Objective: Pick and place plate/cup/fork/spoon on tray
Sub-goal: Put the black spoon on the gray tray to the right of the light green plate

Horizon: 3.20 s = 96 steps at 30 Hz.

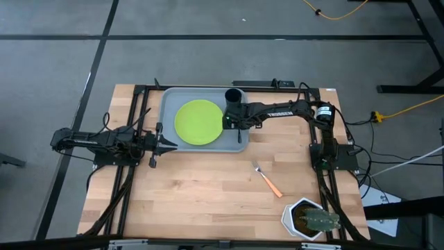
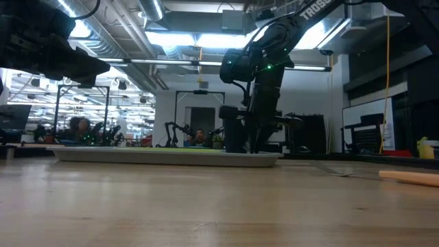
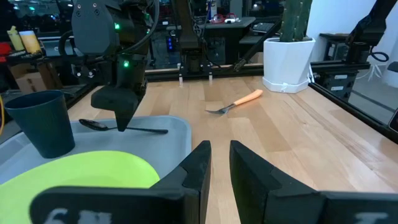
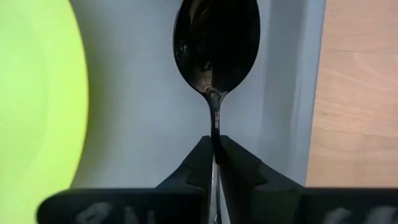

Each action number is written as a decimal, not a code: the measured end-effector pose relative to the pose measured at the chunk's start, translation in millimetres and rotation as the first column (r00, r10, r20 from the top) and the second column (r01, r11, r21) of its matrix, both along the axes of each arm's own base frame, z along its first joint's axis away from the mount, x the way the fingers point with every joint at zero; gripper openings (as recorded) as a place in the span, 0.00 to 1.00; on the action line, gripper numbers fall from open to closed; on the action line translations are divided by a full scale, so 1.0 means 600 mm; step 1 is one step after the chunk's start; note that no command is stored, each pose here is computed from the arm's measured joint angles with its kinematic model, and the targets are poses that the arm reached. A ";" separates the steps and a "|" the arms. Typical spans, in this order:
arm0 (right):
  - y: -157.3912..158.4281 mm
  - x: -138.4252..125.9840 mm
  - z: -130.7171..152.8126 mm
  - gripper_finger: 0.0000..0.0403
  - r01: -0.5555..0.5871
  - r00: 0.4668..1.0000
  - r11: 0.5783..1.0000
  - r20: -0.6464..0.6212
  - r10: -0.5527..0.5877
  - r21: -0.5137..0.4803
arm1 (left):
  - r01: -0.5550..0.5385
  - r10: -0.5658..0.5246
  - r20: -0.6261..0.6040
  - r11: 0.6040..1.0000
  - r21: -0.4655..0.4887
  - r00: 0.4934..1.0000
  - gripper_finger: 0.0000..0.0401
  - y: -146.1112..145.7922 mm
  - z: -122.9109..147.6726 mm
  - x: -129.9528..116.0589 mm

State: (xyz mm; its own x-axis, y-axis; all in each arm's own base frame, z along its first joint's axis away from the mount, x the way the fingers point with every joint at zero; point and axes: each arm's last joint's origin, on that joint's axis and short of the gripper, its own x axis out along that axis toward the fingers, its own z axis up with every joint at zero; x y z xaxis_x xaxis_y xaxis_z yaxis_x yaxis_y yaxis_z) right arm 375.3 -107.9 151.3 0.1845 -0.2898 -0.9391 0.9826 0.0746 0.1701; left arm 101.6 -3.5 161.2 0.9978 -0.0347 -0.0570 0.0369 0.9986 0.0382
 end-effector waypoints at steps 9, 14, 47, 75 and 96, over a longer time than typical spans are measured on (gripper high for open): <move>-0.001 0.003 0.001 0.07 0.000 1.000 1.000 0.023 0.000 -0.006 | 0.001 -0.001 0.004 0.993 -0.115 1.000 0.13 0.000 0.001 0.000; -0.001 0.004 0.001 0.07 0.000 1.000 1.000 0.025 0.000 -0.006 | 0.004 -0.001 0.020 0.987 -0.158 1.000 0.13 0.000 0.004 0.000; -0.001 0.005 0.002 0.07 0.000 0.999 1.000 0.033 0.000 -0.007 | 0.003 0.000 0.022 0.987 -0.160 1.000 0.13 0.000 0.004 0.000; 0.000 0.000 0.000 0.14 0.000 1.000 1.000 0.002 0.000 -0.001 | 0.003 0.000 0.022 0.987 -0.160 1.000 0.13 0.000 0.004 0.000; 0.000 0.012 0.004 0.15 -0.165 0.985 0.986 0.044 0.165 -0.004 | 0.003 0.000 0.022 0.987 -0.160 1.000 0.13 0.000 0.004 0.000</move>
State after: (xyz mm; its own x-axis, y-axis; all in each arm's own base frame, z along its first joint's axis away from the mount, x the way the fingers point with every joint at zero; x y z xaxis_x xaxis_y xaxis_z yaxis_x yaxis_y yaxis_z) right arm 382.5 -107.9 153.5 0.2713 -0.2517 -0.9290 0.9483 0.2351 0.2132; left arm 101.7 -3.7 163.8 0.9986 -0.0430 -0.0292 0.0392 0.9918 -0.1213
